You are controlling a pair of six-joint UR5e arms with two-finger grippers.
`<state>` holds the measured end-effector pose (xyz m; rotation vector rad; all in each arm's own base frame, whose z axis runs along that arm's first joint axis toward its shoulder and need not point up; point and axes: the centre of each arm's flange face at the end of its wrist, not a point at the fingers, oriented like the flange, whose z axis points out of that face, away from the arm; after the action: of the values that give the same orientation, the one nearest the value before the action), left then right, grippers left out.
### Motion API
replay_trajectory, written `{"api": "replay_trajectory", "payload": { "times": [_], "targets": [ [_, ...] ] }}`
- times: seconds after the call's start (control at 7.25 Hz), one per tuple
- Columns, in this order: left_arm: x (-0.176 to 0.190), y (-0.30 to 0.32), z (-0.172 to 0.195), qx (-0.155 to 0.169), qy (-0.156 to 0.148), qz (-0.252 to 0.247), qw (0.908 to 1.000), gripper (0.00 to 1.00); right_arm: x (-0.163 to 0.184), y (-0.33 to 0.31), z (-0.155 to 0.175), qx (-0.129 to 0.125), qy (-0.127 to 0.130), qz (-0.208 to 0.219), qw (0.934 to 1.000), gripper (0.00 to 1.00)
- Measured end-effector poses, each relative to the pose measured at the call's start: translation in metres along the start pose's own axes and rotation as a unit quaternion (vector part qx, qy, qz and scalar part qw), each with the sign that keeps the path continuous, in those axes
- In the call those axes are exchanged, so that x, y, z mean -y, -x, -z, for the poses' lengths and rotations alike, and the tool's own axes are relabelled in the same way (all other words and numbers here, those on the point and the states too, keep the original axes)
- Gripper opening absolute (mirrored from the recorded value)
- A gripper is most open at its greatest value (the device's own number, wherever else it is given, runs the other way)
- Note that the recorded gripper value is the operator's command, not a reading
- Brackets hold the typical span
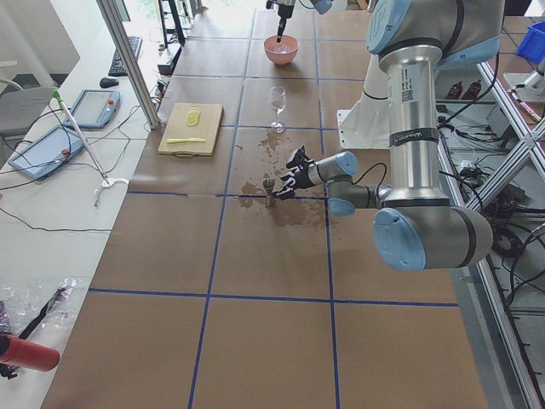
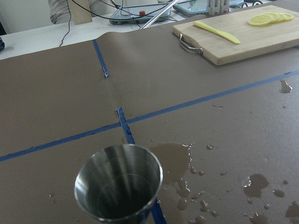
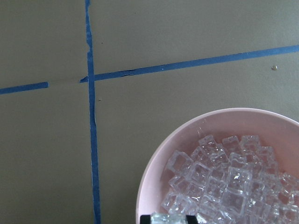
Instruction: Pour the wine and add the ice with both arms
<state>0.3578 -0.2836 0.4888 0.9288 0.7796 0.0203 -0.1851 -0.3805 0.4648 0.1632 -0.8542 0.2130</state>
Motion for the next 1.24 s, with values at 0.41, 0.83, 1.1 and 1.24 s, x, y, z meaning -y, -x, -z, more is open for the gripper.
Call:
{"api": "replay_trajectory", "payload": {
  "times": [0.41,0.83,1.1,1.24],
  "targets": [
    [0.040,0.015,0.008,-0.004,0.098,0.008,0.9952,1.00,-0.003,0.011,0.007,0.018,0.011,0.006,0.9998,0.00],
    [0.092,0.033,0.032,-0.008,0.174,-0.002,0.9847,1.00,0.005,0.068,0.026,0.086,0.035,-0.006,0.9956,0.00],
    [0.112,0.042,0.046,-0.031,0.201,0.008,0.9791,1.00,0.019,0.129,0.045,0.145,0.051,-0.034,0.9875,0.00],
    [0.121,0.052,0.050,-0.037,0.211,0.005,0.9768,1.00,0.022,0.161,0.053,0.170,0.062,-0.042,0.9826,0.00]
  ]
}}
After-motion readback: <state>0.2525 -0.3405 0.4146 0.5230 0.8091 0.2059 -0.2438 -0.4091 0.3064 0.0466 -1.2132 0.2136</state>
